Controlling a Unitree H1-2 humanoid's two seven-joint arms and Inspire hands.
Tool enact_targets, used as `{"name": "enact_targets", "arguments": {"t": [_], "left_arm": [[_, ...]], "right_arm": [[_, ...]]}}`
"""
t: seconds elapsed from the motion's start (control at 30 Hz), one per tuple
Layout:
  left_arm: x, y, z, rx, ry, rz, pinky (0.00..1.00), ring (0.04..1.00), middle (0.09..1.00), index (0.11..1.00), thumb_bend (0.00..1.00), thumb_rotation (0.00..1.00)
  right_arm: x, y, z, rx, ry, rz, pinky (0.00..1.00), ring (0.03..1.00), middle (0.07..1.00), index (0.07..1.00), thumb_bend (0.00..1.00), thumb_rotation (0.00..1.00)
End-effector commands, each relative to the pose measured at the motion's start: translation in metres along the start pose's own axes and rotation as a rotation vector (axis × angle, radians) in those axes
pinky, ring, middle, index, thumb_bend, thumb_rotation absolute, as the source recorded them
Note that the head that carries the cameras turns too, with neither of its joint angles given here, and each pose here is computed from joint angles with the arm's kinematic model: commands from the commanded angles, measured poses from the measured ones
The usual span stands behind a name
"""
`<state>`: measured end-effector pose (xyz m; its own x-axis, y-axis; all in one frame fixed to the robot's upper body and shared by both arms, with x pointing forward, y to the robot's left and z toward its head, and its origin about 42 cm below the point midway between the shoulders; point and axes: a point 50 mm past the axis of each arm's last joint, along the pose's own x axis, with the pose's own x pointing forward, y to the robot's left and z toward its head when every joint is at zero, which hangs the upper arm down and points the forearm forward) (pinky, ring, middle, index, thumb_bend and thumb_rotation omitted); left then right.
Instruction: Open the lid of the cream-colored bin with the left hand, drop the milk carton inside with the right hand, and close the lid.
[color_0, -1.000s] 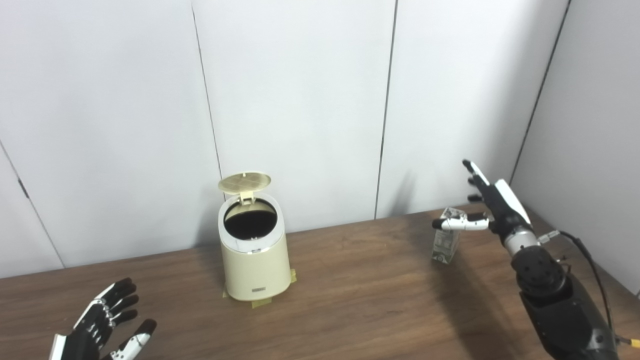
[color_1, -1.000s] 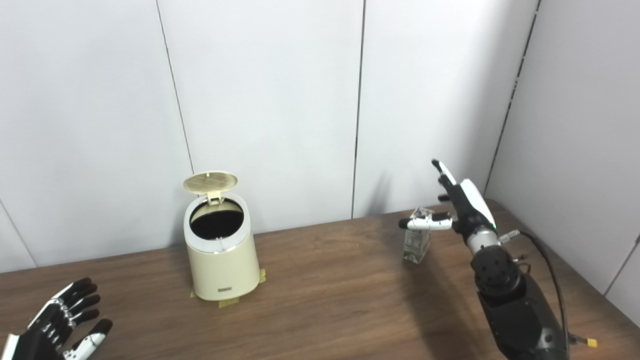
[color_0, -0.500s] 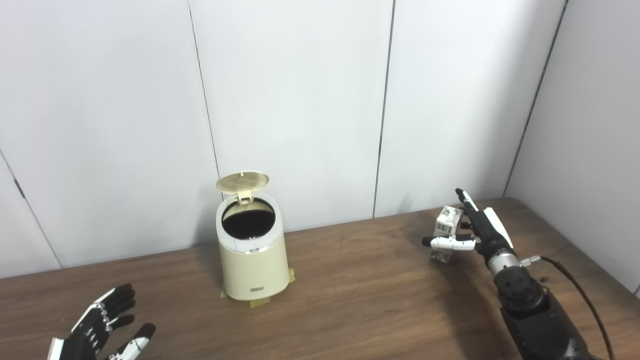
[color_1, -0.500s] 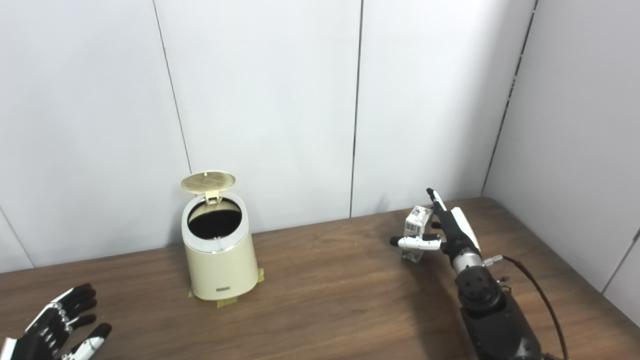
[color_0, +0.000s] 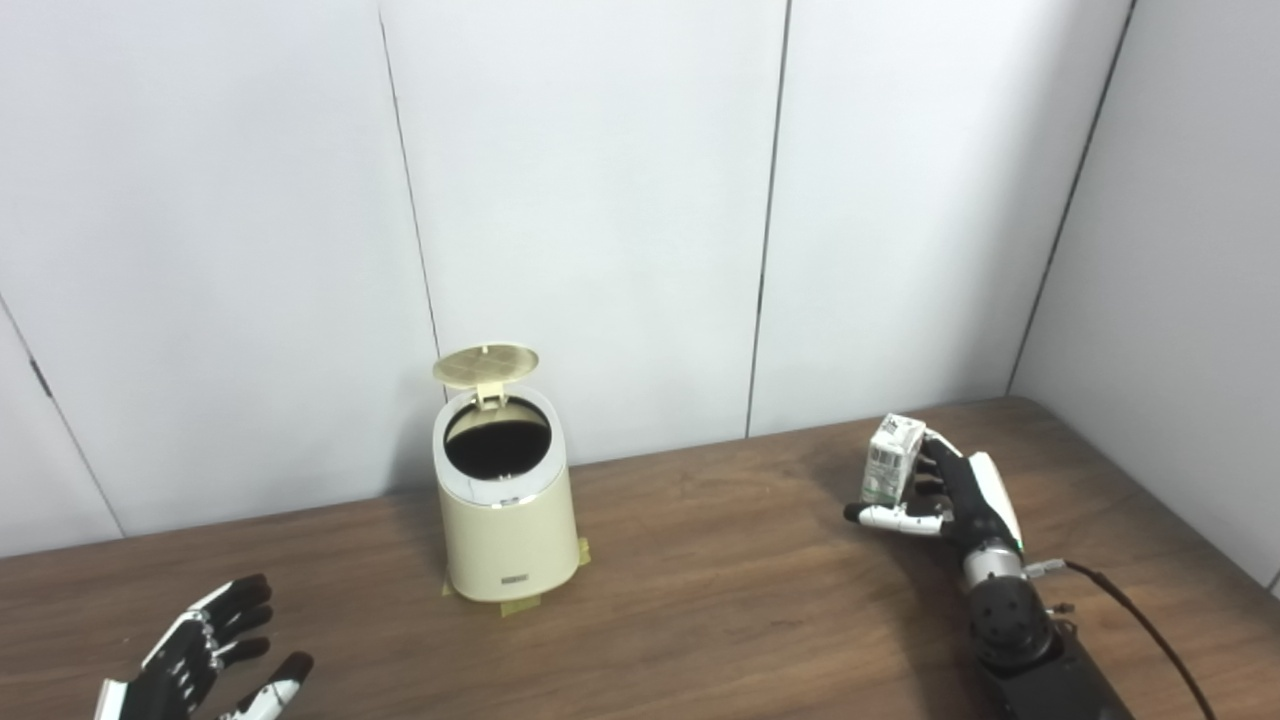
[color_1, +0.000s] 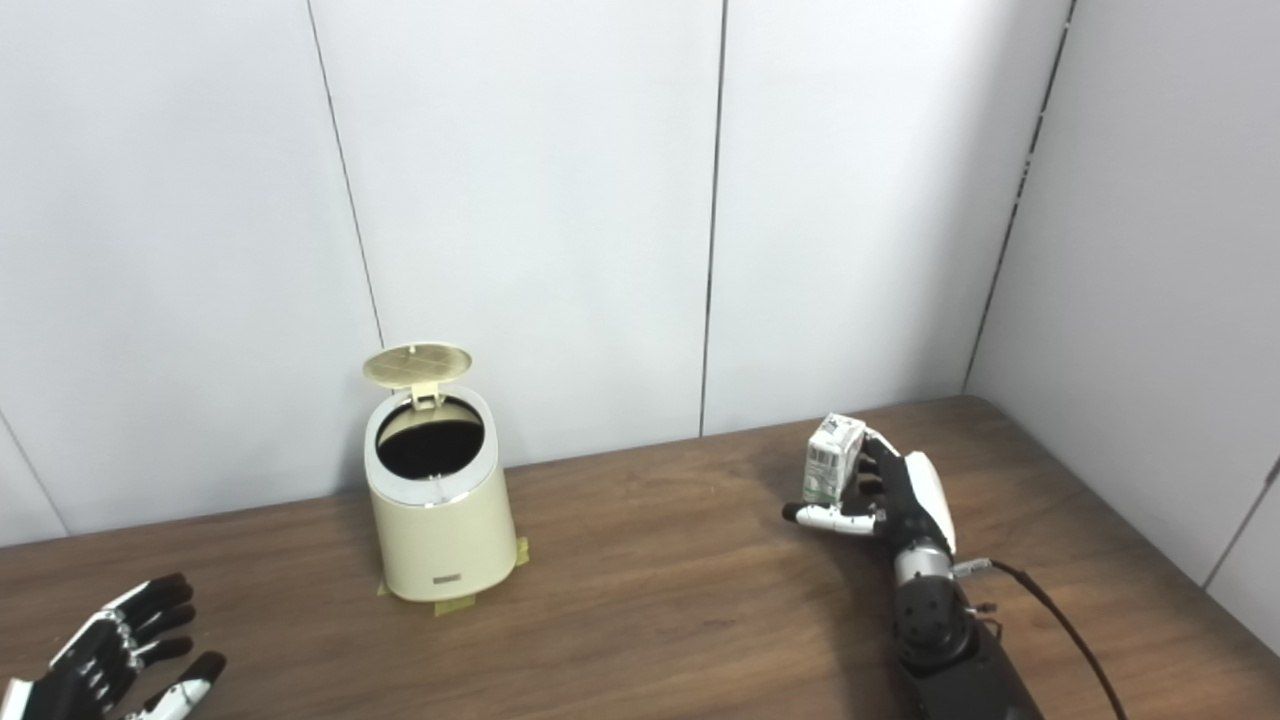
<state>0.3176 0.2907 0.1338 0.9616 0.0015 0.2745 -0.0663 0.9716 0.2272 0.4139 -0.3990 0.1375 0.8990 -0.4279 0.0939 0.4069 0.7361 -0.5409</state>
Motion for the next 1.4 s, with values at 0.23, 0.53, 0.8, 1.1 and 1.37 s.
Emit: {"name": "enact_targets", "arguments": {"t": [0.23,0.53,0.8,1.1,1.37], "left_arm": [[0.007,0.002,0.010,0.022,-0.052,0.003,0.70,0.763,0.790,0.782,0.61,0.12],[0.005,-0.002,0.010,-0.006,-0.032,-0.012,0.74,0.789,0.804,0.792,0.61,0.13],[0.006,-0.004,0.006,0.003,-0.020,-0.022,0.72,0.782,0.805,0.791,0.62,0.16],[0.004,-0.008,0.006,-0.002,-0.006,-0.022,0.71,0.781,0.802,0.784,0.61,0.12],[0.003,-0.007,0.005,-0.006,-0.008,-0.018,0.69,0.773,0.796,0.782,0.62,0.14]], "right_arm": [[0.014,-0.003,0.015,0.043,-0.042,-0.077,0.61,0.716,0.798,0.785,0.84,0.16],[0.013,0.010,0.013,0.074,0.009,-0.080,0.58,0.701,0.791,0.757,0.82,0.14],[0.016,0.031,0.010,0.085,0.056,-0.099,0.58,0.657,0.707,0.733,0.78,0.06],[0.015,0.042,0.006,0.137,0.023,-0.186,0.39,0.400,0.479,0.540,0.51,0.00],[0.015,0.036,0.019,0.111,-0.050,-0.181,0.40,0.415,0.489,0.513,0.52,0.00]]}}
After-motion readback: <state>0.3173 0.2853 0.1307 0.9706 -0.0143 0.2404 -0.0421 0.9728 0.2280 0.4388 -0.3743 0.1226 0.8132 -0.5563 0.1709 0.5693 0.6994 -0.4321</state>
